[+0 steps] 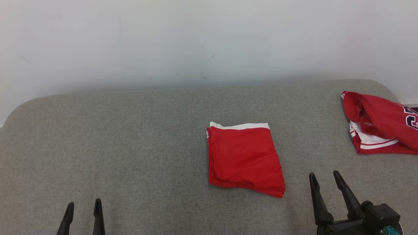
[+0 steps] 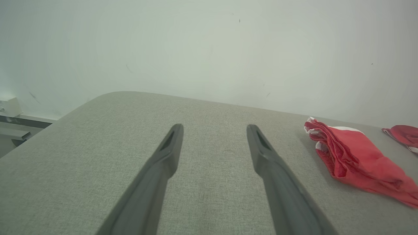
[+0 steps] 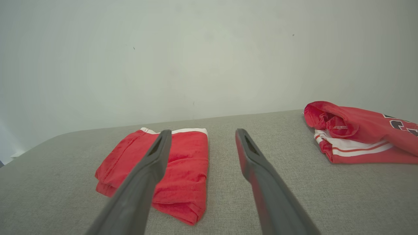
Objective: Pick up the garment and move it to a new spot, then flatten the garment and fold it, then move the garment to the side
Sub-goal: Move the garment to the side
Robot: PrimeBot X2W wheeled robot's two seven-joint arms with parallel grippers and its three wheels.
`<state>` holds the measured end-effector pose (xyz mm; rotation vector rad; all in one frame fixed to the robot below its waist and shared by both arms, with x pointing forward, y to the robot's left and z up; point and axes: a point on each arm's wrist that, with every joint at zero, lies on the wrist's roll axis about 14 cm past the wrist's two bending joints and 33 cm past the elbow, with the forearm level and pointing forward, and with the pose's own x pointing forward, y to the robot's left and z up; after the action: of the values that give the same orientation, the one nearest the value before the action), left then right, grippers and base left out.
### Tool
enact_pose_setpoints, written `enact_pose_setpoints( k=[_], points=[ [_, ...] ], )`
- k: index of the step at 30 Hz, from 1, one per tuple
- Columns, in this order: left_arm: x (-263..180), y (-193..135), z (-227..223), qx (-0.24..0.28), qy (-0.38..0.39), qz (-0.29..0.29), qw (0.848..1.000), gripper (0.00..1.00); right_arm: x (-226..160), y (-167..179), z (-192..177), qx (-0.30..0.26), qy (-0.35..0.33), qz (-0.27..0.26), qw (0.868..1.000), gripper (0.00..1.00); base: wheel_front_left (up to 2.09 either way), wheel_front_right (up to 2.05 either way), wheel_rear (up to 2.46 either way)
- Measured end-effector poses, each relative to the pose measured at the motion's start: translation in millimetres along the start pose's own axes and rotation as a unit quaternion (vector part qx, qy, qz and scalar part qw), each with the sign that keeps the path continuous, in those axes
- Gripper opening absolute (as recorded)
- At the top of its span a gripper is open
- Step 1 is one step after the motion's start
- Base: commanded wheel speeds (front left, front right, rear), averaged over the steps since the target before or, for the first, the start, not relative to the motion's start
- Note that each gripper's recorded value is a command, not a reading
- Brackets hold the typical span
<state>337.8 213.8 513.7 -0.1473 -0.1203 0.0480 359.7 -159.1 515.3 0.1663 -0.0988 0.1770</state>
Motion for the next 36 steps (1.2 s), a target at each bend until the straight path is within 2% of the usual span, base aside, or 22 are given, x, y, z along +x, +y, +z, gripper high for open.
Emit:
enact_pose_setpoints(
  k=[15, 19, 27, 36],
  points=[
    [-1.0, -0.7, -1.2, -0.001, 0.002, 0.000, 1.000, 1.00, 2.3, -5.9, -9.3, 0.002, 0.015, -0.005, 1.000, 1.00, 0.00, 0.00, 0.00],
    [-0.9, 0.3, -3.4, -0.003, 0.005, 0.002, 1.000, 1.00, 21.7, -4.8, -8.5, 0.000, 0.026, 0.005, 1.000, 1.00, 0.00, 0.00, 0.00],
    [10.7, 0.3, -10.2, -0.015, 0.013, 0.007, 1.000, 1.00, 79.9, -1.2, -25.3, -0.019, 0.092, 0.028, 0.995, 1.00, 0.00, 0.00, 0.00],
    [21.0, 8.2, -18.0, -0.018, 0.024, 0.021, 0.999, 1.00, 117.4, 2.4, -82.8, -0.035, 0.196, 0.045, 0.979, 1.00, 0.00, 0.00, 0.00]
  ],
)
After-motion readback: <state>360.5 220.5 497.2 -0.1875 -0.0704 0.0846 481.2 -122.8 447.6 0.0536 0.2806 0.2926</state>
